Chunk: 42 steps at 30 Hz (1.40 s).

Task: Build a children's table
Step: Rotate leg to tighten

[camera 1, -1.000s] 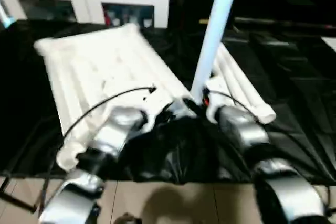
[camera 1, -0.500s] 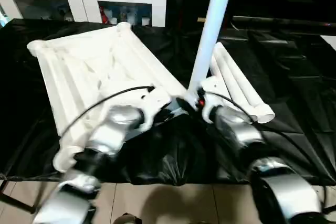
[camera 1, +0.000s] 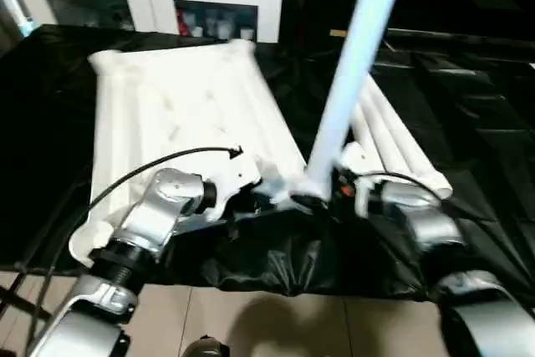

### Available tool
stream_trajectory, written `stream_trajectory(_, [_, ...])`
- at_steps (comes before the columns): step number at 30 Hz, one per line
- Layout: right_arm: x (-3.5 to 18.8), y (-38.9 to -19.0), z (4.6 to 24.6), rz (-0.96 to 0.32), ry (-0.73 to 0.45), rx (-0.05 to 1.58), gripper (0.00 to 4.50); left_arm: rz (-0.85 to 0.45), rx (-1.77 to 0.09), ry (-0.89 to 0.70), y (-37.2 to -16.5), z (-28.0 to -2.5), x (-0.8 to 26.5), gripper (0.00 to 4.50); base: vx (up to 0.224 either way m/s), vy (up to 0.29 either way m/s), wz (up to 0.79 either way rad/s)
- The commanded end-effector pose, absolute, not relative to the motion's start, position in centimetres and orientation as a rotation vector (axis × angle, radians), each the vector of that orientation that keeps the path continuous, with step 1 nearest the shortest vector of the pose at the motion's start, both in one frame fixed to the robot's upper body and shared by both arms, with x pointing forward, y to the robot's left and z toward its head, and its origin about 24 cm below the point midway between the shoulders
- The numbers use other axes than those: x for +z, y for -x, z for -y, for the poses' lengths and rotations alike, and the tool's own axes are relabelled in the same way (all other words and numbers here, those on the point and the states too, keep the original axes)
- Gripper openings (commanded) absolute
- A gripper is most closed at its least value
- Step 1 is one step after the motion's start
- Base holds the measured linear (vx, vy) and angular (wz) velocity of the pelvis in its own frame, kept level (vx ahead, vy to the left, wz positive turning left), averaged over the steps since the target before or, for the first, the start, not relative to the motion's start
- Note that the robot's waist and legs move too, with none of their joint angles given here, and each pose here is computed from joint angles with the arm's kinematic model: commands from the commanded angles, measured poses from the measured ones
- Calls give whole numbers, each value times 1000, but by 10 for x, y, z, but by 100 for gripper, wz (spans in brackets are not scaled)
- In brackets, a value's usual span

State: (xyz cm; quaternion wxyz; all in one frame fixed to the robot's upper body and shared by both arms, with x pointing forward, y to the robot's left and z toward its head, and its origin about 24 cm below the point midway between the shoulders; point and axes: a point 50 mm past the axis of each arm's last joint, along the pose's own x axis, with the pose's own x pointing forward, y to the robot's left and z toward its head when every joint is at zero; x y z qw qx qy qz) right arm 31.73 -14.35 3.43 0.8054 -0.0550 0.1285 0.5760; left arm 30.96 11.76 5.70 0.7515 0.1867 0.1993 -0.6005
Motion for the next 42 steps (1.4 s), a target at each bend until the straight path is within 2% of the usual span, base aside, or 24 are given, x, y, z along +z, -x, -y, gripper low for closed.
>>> stream_trajectory(1, [31,-305,128,-308,118,1410,358,-330,-1385,-396,-308,-102,71,0,0,0,0])
stream_trajectory(2, [31,-304,129,-311,118,1425,337,-336,-1390,-399,-308,-103,71,0,0,0,0])
stream_trajectory(7, [32,-300,129,-320,116,1461,309,-349,-1414,-404,-306,-108,70,0,0,0,0])
stream_trajectory(8, [32,-300,128,-322,110,1463,291,-349,-1410,-404,-306,-109,70,0,0,0,0])
stream_trajectory(11, [30,-299,124,-328,94,1456,286,-347,-1384,-397,-307,-110,70,0,0,0,0])
stream_trajectory(14, [24,-303,117,-350,79,1371,284,-333,-1311,-383,-313,-107,71,0,0,0,0])
stream_trajectory(15, [18,-313,109,-378,67,1223,284,-332,-1217,-376,-320,-104,71,0,0,0,0])
stream_trajectory(16, [16,-317,106,-383,68,1163,283,-330,-1182,-376,-323,-102,71,0,0,0,0])
stream_trajectory(17, [14,-324,98,-385,57,1037,283,-328,-1109,-371,-329,-97,72,0,0,0,0])
stream_trajectory(18, [14,-324,98,-385,57,1037,282,-328,-1109,-371,-329,-97,72,0,0,0,0])
stream_trajectory(21, [11,-337,83,-412,-6,797,281,-310,-978,-341,-338,-83,77,0,0,0,0])
stream_trajectory(25, [10,-341,69,-428,-21,707,281,-302,-929,-332,-339,-72,79,0,0,0,0])
stream_trajectory(27, [12,-340,59,-401,11,733,281,-297,-932,-328,-337,-66,79,0,0,0,0])
stream_trajectory(28, [13,-339,55,-393,-14,747,336,-291,-959,-326,-335,-62,79,0,0,0,0])
stream_trajectory(32, [18,-342,55,-365,-30,765,360,-284,-1017,-328,-330,-61,78,0,0,0,0])
stream_trajectory(33, [20,-343,57,-349,-18,771,386,-282,-1035,-332,-328,-63,78,0,0,0,0])
stream_trajectory(37, [25,-344,65,-297,-1,830,386,-282,-1096,-339,-324,-69,77,0,0,0,0])
stream_trajectory(42, [28,-331,83,-263,35,1086,386,-297,-1244,-356,-314,-82,76,0,0,0,0])
